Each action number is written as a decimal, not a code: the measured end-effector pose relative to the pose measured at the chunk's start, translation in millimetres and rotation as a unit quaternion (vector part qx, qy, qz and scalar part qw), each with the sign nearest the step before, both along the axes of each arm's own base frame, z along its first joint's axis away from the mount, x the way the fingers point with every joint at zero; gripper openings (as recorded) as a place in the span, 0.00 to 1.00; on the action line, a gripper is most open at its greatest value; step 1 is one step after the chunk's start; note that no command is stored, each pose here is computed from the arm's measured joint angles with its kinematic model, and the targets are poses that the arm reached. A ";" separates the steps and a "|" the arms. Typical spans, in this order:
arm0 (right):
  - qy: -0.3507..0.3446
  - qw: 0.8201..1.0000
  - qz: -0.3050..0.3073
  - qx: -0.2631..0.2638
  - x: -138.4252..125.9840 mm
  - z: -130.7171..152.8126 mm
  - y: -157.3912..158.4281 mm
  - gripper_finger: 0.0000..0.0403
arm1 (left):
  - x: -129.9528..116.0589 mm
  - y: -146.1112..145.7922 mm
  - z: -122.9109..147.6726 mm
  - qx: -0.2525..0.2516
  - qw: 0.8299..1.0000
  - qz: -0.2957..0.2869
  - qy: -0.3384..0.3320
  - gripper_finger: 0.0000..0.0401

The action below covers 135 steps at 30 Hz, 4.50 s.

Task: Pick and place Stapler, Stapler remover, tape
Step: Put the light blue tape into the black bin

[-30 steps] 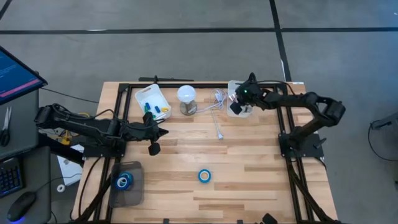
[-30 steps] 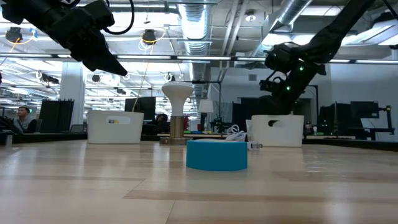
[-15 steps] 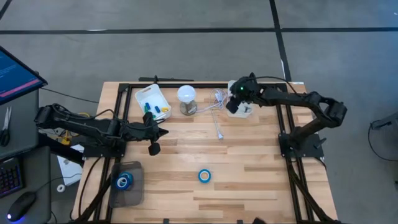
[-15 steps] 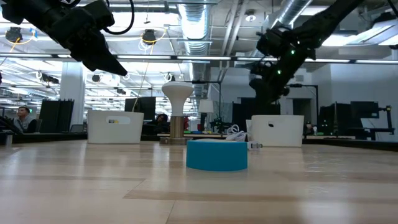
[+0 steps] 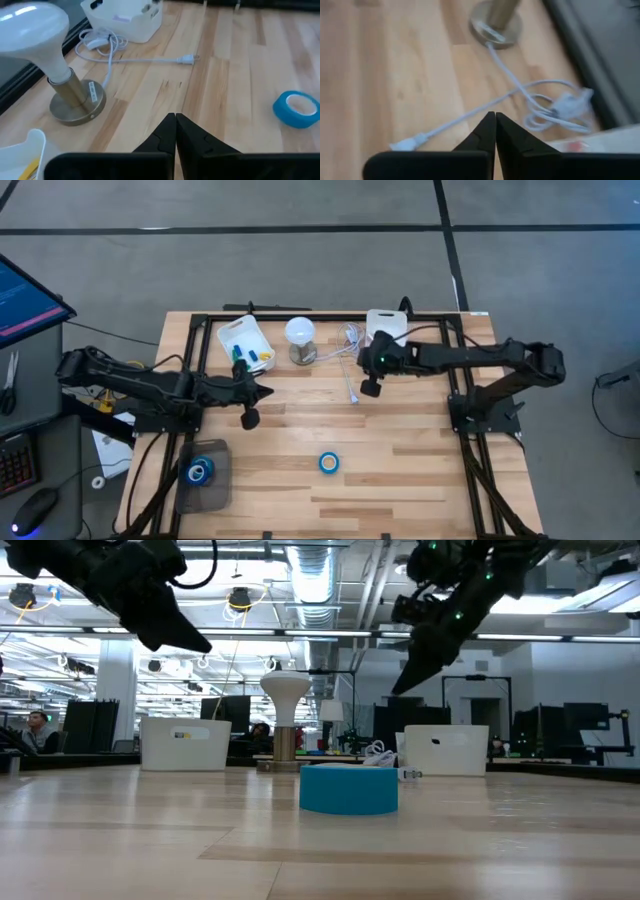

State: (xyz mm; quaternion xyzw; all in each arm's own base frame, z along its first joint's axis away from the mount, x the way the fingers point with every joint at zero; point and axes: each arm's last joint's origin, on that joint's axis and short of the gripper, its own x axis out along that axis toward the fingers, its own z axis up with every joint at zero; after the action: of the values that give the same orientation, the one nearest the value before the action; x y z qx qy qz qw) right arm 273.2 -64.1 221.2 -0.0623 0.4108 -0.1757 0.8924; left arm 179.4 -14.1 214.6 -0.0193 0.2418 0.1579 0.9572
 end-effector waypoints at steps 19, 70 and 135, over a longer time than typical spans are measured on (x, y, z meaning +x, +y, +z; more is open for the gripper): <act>-0.153 0.988 0.018 -0.027 -72.7 -14.8 36.9 0.00 | 89.3 -15.1 -10.5 -0.009 0.997 -0.022 0.076 0.01; -0.246 0.968 0.046 -0.020 -112.0 -0.5 46.2 0.00 | 195.5 -95.1 -13.1 -0.085 0.982 -0.054 0.159 0.00; -0.255 0.965 0.062 -0.012 -111.0 0.9 52.5 0.00 | 212.2 -98.0 -86.2 -0.215 0.939 -0.076 0.256 0.45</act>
State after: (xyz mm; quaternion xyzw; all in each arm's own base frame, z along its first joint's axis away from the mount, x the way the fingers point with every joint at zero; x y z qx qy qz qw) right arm 162.1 -11.5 222.1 -0.0511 0.1627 -0.1348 0.9761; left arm 391.6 -112.1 128.4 -0.1652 0.5079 0.0281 0.8450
